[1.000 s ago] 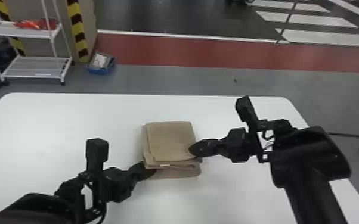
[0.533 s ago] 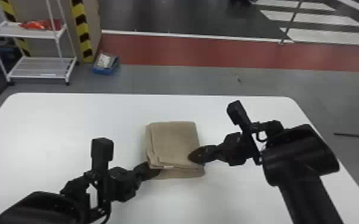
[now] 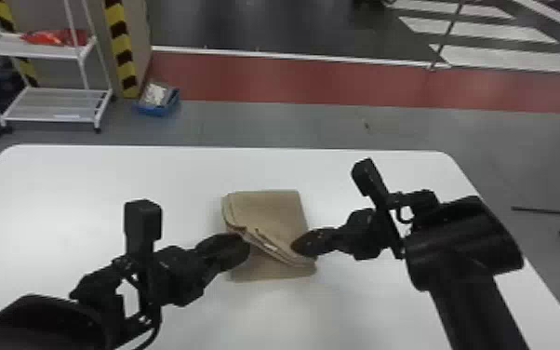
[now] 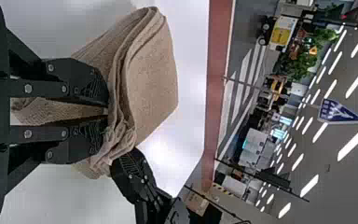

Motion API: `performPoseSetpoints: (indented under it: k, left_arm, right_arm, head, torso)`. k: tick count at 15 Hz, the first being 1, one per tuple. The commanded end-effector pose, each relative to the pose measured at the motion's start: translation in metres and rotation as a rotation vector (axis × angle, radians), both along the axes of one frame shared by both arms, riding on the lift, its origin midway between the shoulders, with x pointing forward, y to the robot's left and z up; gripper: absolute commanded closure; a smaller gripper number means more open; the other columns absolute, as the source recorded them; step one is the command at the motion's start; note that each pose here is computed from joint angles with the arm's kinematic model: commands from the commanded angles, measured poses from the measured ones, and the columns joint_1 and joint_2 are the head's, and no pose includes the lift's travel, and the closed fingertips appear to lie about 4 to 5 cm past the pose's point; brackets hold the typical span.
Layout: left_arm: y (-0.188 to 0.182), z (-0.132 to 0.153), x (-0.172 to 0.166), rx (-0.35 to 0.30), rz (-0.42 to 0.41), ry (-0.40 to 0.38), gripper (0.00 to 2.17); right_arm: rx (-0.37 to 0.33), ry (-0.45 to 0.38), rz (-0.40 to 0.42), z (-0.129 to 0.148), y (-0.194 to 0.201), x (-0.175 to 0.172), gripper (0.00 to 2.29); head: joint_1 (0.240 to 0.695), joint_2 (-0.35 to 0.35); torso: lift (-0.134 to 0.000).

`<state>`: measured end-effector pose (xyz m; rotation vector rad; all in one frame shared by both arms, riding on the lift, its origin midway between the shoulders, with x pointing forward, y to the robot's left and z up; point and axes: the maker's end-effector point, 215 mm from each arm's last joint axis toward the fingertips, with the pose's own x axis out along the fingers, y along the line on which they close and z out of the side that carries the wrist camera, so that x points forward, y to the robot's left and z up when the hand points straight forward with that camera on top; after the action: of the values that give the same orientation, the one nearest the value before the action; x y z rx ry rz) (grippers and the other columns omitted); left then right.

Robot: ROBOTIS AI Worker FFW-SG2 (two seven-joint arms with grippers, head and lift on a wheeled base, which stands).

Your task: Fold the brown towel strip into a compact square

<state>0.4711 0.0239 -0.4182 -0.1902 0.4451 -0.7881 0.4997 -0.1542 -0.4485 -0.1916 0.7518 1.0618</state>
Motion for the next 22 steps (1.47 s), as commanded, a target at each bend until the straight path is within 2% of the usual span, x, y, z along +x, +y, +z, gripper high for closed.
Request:
performPoseSetpoints:
  k: [1,3,5,7,8,9,10,11,12,14,17,18,19,21,22]
  left_arm:
    - [0.022,0.024,0.002,0.004,0.046,-0.055,0.07]
    - [0.05,0.039,0.017,0.016,0.121,-0.107,0.07]
    - [0.079,0.057,0.039,0.048,0.224,-0.2,0.07]
    - [0.106,0.054,0.054,0.04,0.301,-0.198,0.07]
    - [0.117,0.056,0.061,0.028,0.332,-0.207,0.07]
    - [0.123,0.066,0.065,0.012,0.361,-0.242,0.07]
    - [0.128,0.078,0.066,-0.001,0.381,-0.286,0.07]
    - [0.134,0.089,0.066,-0.005,0.407,-0.323,0.07]
    - [0.134,0.097,0.064,-0.007,0.423,-0.336,0.07]
    - [0.135,0.108,0.061,-0.012,0.454,-0.351,0.07]
    - [0.136,0.106,0.06,0.027,0.51,-0.381,0.07]
    - [0.137,0.1,0.06,0.047,0.527,-0.378,0.08]
    - [0.14,0.097,0.056,0.038,0.54,-0.383,0.08]
    - [0.147,0.105,0.047,0.024,0.584,-0.429,0.07]
    - [0.153,0.108,0.043,0.043,0.607,-0.46,0.08]
  right_arm:
    - [0.011,-0.005,-0.003,0.003,-0.002,0.0,2.02]
    - [0.027,-0.014,-0.012,0.006,-0.004,-0.002,2.02]
    - [0.086,-0.079,-0.031,0.035,-0.007,-0.005,2.0]
    - [0.162,-0.147,-0.047,0.067,-0.012,-0.01,1.93]
    - [0.203,-0.179,-0.056,0.083,-0.015,-0.015,1.79]
    - [0.25,-0.205,-0.053,0.093,-0.014,-0.023,1.58]
    - [0.301,-0.266,-0.065,0.106,-0.013,-0.026,0.98]
    - [0.334,-0.335,-0.105,0.119,-0.013,-0.025,0.16]
    - [0.349,-0.396,-0.157,0.128,-0.014,-0.022,0.0]
    - [0.377,-0.533,-0.319,0.144,-0.026,-0.012,0.03]
    - [0.307,-0.579,-0.564,0.13,-0.042,-0.007,0.06]
    - [0.281,-0.585,-0.618,0.126,-0.041,-0.013,0.06]
    - [0.261,-0.59,-0.667,0.122,-0.038,-0.02,0.06]
    - [0.259,-0.684,-0.732,0.134,-0.04,-0.034,0.06]
    - [0.287,-0.734,-0.749,0.145,-0.043,-0.047,0.06]
  head:
    - [0.695,-0.149]
    - [0.695,-0.137]
    - [0.695,-0.1]
    - [0.695,-0.077]
    - [0.695,-0.066]
    - [0.695,-0.045]
    - [0.695,-0.036]
    - [0.695,-0.027]
    - [0.695,-0.021]
    - [0.695,-0.014]
    - [0.695,-0.03]
    - [0.695,-0.038]
    - [0.695,-0.044]
    - [0.695,-0.045]
    - [0.695,-0.041]
  torso:
    - [-0.115]
    - [-0.115]
    - [-0.115]
    - [-0.115]
    - [-0.115]
    - [-0.115]
    - [-0.115]
    - [-0.115]
    - [-0.115]
    - [-0.115]
    - [-0.115]
    - [-0.115]
    - [-0.115]
    - [-0.115]
    - [-0.115]
